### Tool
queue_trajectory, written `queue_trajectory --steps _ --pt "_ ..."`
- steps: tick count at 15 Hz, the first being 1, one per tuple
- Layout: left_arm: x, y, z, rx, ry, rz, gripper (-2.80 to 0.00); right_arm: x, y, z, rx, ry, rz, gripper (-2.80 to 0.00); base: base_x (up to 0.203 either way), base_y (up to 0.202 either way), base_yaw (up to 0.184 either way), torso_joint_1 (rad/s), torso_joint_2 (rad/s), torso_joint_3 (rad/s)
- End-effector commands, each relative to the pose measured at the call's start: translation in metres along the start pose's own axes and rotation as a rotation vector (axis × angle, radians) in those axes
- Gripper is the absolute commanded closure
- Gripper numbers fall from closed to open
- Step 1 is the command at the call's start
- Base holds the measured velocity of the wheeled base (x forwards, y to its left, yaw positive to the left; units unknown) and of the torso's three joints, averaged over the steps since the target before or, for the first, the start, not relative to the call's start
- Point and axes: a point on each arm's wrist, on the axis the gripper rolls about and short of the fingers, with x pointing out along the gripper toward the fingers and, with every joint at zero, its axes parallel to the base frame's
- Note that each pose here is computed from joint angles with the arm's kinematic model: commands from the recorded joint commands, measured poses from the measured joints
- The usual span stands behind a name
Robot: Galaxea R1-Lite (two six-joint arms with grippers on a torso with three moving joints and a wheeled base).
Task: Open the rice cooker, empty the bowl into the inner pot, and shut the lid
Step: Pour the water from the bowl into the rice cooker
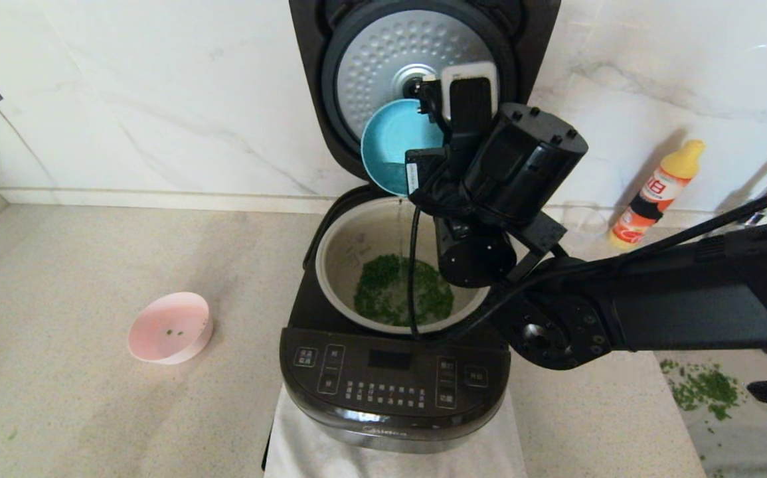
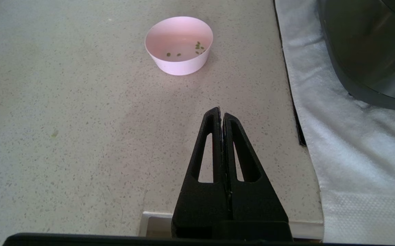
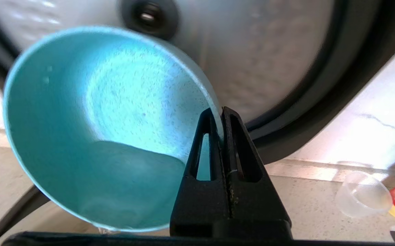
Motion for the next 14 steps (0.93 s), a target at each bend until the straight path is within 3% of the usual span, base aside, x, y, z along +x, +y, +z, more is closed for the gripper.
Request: queue_trajectory --steps 1,6,10,14 --pt "0.001 0.000 -0.002 0.000 0.009 0.000 0.00 -0.007 0.002 0.002 -0.002 0.005 0.013 0.00 0.000 0.000 0.000 0.000 0.00 0.000" --pt "0.001 0.000 -0.002 0.000 0.009 0.000 0.00 -0.009 0.005 0.000 0.001 -0.033 0.007 0.00 0.000 0.000 0.000 0.000 0.00 0.000" --pt "0.001 0.000 -0.002 0.000 0.009 0.000 0.00 -0.014 0.003 -0.015 -0.043 -0.084 -0.015 0.00 0.000 0.000 0.000 0.000 0.00 0.000" --pt "0.001 0.000 -0.002 0.000 0.009 0.000 0.00 -0.015 0.000 -0.007 -0.032 -0.095 -0.015 0.00 0.000 0.000 0.000 0.000 0.00 0.000"
